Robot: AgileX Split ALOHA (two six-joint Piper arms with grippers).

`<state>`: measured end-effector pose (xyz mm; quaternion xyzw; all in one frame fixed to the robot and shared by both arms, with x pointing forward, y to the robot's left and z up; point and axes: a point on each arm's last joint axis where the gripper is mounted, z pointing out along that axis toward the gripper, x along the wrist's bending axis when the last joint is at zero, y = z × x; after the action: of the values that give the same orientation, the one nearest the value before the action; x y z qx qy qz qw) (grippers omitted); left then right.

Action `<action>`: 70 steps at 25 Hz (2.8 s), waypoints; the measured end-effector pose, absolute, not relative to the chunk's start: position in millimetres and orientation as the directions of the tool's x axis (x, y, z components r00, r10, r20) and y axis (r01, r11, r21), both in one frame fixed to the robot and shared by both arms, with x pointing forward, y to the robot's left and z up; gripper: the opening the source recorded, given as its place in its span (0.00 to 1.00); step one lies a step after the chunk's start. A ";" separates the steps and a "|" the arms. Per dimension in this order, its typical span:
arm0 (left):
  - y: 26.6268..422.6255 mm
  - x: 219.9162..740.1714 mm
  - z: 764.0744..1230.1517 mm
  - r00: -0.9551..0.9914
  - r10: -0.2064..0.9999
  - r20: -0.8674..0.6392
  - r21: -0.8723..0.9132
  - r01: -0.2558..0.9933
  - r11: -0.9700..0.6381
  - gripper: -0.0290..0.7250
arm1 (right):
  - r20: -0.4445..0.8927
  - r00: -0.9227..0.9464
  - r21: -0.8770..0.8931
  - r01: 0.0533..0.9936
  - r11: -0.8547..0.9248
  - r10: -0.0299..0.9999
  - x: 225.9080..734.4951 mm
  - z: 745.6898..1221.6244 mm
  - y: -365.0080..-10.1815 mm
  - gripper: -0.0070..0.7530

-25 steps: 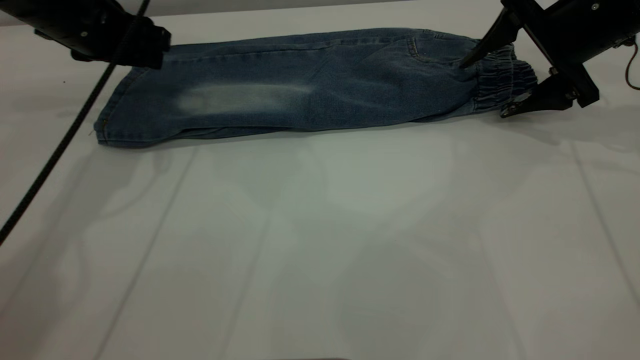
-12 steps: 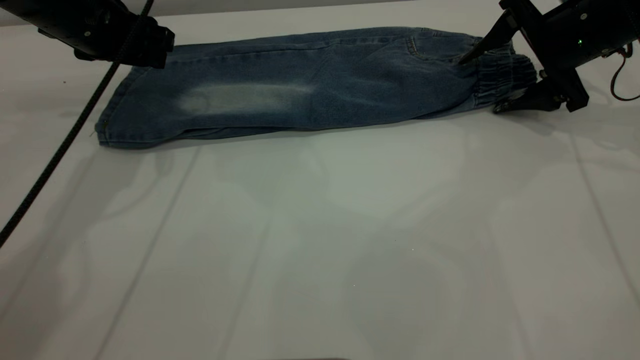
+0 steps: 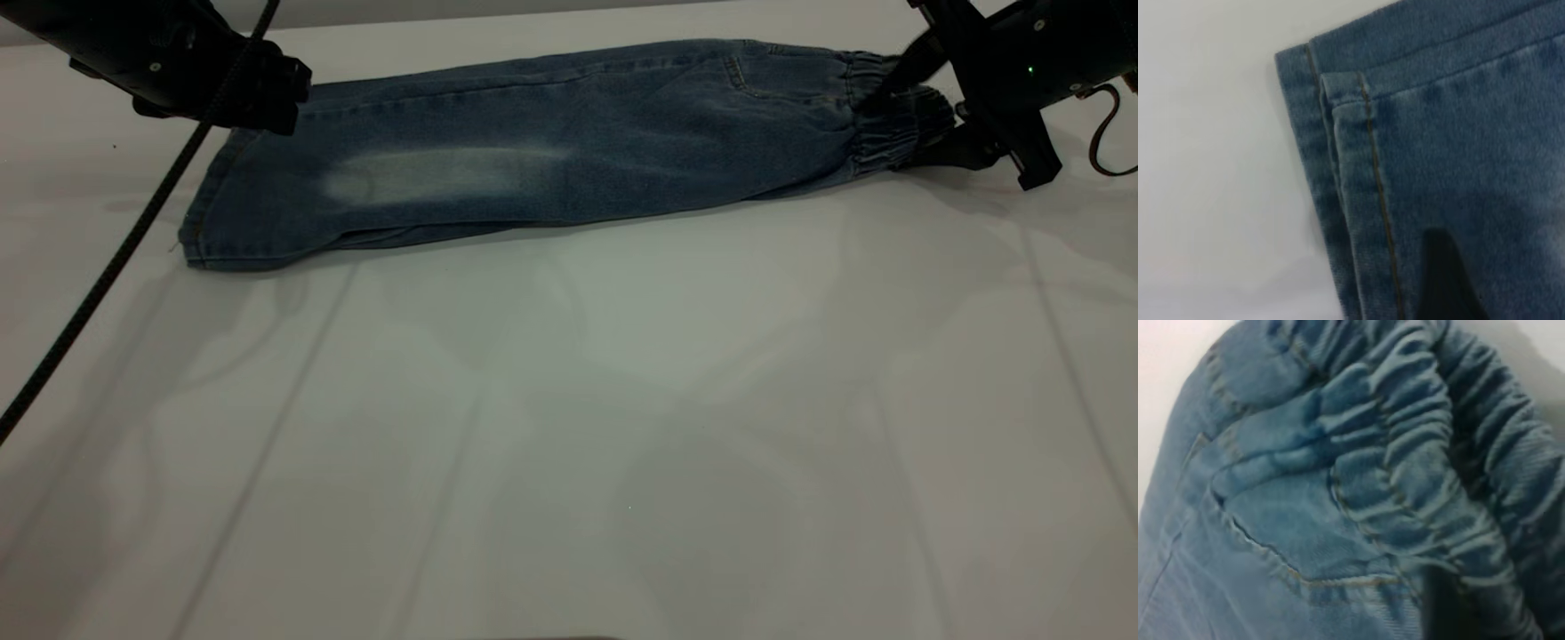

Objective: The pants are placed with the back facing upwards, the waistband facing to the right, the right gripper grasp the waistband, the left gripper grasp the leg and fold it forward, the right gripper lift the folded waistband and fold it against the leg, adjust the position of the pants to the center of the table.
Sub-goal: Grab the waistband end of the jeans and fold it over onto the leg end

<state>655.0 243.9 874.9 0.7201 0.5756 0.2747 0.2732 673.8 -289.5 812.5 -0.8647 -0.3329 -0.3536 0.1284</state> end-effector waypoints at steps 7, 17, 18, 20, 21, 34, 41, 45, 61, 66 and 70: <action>243.7 653.8 873.8 0.196 0.977 0.081 0.697 0.690 -0.196 0.56 | 0.700 0.480 0.053 0.704 -0.709 0.529 673.5 811.1 -289.0 0.14; 199.4 642.9 871.4 0.369 0.921 0.128 0.661 0.660 -0.357 0.56 | 0.841 0.206 0.108 0.843 -0.527 0.501 671.1 851.4 -271.6 0.13; 191.6 641.9 872.3 0.384 0.914 0.132 0.671 0.643 -0.368 0.56 | 0.858 0.170 0.118 0.854 -0.507 0.485 670.5 861.9 -269.2 0.13; 177.7 640.4 874.7 0.407 0.902 0.140 0.697 0.606 -0.382 0.56 | 0.883 0.106 0.137 0.874 -0.466 0.458 668.3 880.1 -264.7 0.13; 171.6 639.5 875.7 0.417 0.898 0.143 0.708 0.591 -0.387 0.56 | 0.892 0.077 0.146 0.884 -0.444 0.445 666.6 888.5 -261.8 0.13; 90.8 603.9 842.2 0.596 0.791 0.141 0.681 0.521 -0.514 0.56 | 0.913 -0.164 0.254 0.945 -0.206 0.373 642.8 951.5 -219.4 0.13; 57.0 582.9 842.6 0.659 0.740 0.131 0.688 0.477 -0.547 0.56 | 0.868 -0.284 0.364 0.922 -0.133 0.407 632.2 982.9 -219.9 0.13; 69.2 590.4 850.0 0.635 0.762 0.127 0.684 0.500 -0.531 0.56 | 0.849 -0.308 0.378 0.921 -0.088 0.428 628.7 983.7 -220.3 0.13; 66.6 576.9 829.4 0.635 0.770 0.063 0.580 0.605 -0.546 0.56 | 0.851 -0.323 0.407 0.904 -0.133 0.414 632.8 987.0 -220.2 0.13; 52.5 568.2 829.2 0.664 0.745 0.067 0.592 0.574 -0.565 0.56 | 0.851 -0.326 0.411 0.901 -0.137 0.412 633.2 987.4 -220.8 0.13; 66.1 576.6 843.1 0.643 0.762 0.068 0.587 0.592 -0.552 0.56 | 0.843 -0.332 0.414 0.903 -0.117 0.424 632.1 985.9 -221.0 0.13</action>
<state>576.6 66.1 843.1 0.8664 0.3908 0.1598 0.2667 632.1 -221.0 985.9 -0.5312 -0.6243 -0.5257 0.2277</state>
